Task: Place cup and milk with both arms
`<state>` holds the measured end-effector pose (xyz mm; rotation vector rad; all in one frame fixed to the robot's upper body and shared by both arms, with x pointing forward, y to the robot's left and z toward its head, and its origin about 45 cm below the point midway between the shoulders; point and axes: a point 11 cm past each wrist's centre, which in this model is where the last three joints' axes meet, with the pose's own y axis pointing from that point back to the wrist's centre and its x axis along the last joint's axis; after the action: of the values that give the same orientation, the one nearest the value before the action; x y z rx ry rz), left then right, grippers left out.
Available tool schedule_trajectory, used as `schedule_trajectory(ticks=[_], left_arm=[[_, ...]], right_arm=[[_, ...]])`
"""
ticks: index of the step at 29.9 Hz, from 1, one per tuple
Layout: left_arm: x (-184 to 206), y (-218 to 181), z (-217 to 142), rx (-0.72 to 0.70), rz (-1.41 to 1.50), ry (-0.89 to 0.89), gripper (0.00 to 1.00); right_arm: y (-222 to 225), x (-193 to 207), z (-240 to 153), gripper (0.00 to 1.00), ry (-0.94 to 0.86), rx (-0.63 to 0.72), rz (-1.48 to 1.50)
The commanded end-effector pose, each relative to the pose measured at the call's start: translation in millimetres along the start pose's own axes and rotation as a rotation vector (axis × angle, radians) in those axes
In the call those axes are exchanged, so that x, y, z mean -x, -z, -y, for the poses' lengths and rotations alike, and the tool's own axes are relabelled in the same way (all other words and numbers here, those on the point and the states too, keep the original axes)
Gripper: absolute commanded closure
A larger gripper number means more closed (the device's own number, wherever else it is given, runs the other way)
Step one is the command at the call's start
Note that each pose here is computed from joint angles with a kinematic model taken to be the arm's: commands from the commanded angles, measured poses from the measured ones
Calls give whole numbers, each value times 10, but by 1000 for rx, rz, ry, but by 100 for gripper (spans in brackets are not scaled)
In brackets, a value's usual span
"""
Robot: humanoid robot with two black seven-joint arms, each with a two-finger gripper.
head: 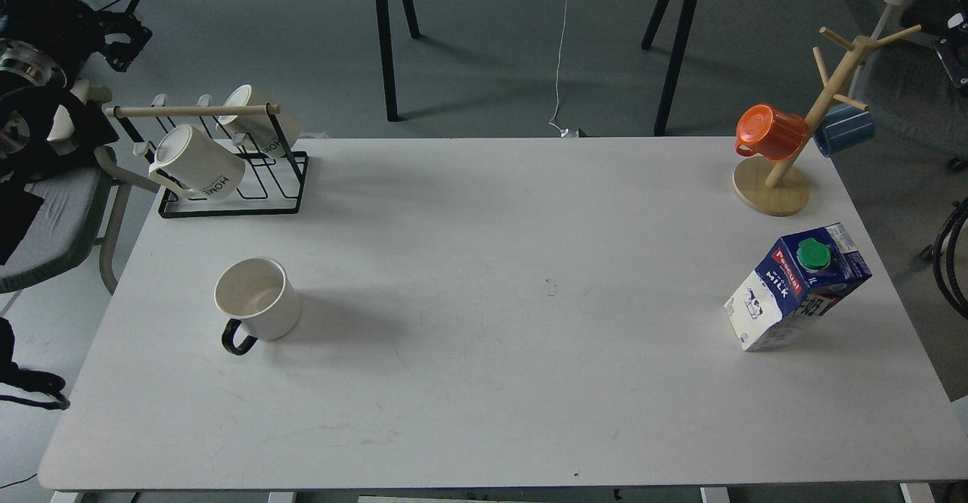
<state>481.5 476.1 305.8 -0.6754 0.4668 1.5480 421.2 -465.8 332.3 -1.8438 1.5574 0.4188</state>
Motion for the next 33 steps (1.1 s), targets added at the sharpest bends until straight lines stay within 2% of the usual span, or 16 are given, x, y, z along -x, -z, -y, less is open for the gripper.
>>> schedule_trajectory(ticks=[1,4,7,9,13,17,20,23,26,29,33], left_arm=[[52,-41,8,161,-18,8,0],[22,-10,-17,169,5,5,0],[-28,9,-50,117,114,12,0],[-44,-13,-64,62,245,30,0],[-234,-361,-190,-59,605,36,0],[-313,-364,-264,-238,934,84,0],[-242,-663,-297,-221,1089,133,0],[29,-746,-342,-176,1116,271,0],[338,-829,-506,-215,1213,421,0],[656,-473,-735,-337,1373,656,0],[504,3,-1130,-580,1686,887,0]], right_arm=[[-11,-17,-13,1,-4,4,-2],[-40,-42,-37,1,-11,11,0],[-47,-44,-40,1,-12,11,0],[-46,-45,-40,1,-12,10,1],[-47,-44,-40,1,-12,11,0],[-31,-51,-43,1,-14,9,-2],[-26,-71,-56,1,-20,10,-5],[-31,-95,-73,1,-26,11,-6],[-40,-112,-91,1,-31,14,-7],[-42,-127,-106,1,-35,16,-9],[-57,-151,-129,1,-41,20,-9]])
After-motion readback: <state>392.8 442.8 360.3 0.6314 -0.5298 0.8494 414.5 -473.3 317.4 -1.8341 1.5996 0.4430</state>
